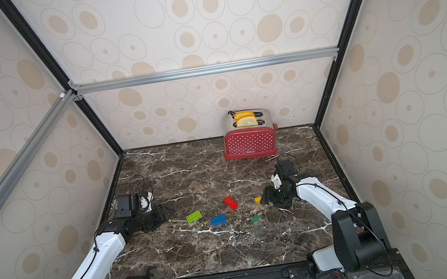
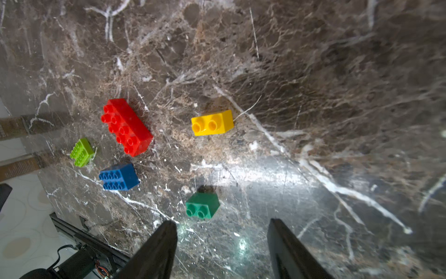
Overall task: Assemble the number 5 with lego
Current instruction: Pick up the lego brick from the center of the board.
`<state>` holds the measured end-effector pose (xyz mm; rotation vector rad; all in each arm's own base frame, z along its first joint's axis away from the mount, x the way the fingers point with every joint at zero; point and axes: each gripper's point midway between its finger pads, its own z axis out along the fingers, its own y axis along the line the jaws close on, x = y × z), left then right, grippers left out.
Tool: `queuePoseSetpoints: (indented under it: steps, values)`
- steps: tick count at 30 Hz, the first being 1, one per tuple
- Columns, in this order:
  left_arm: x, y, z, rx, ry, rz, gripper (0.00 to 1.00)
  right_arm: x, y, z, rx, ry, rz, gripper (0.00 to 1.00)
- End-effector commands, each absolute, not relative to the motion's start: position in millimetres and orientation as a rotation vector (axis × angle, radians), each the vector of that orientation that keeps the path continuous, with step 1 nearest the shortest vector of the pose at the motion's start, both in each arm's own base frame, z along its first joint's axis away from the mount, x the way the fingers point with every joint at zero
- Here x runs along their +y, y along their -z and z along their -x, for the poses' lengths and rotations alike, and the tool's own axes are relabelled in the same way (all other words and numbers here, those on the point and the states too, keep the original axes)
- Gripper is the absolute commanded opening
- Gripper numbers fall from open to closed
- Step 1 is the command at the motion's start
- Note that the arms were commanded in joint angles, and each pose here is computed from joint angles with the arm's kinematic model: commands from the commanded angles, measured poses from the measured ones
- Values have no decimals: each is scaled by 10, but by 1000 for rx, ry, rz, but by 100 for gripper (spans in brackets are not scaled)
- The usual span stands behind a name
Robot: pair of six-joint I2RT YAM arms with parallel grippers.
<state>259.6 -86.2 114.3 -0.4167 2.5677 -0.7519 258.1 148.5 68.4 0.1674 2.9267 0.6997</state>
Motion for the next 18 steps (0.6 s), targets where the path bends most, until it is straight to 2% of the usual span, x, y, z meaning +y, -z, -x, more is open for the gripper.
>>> queuePoseSetpoints:
  steps: [1, 18]
  values:
    - [-872, -1166, -2559, 2569, 757, 430, 56, 1603, -689, -2752, 2902, -760, -214, 66]
    - [-843, -1121, -2545, 2579, 732, 445, 57, 1832, -438, -3066, 2986, -812, -299, 62]
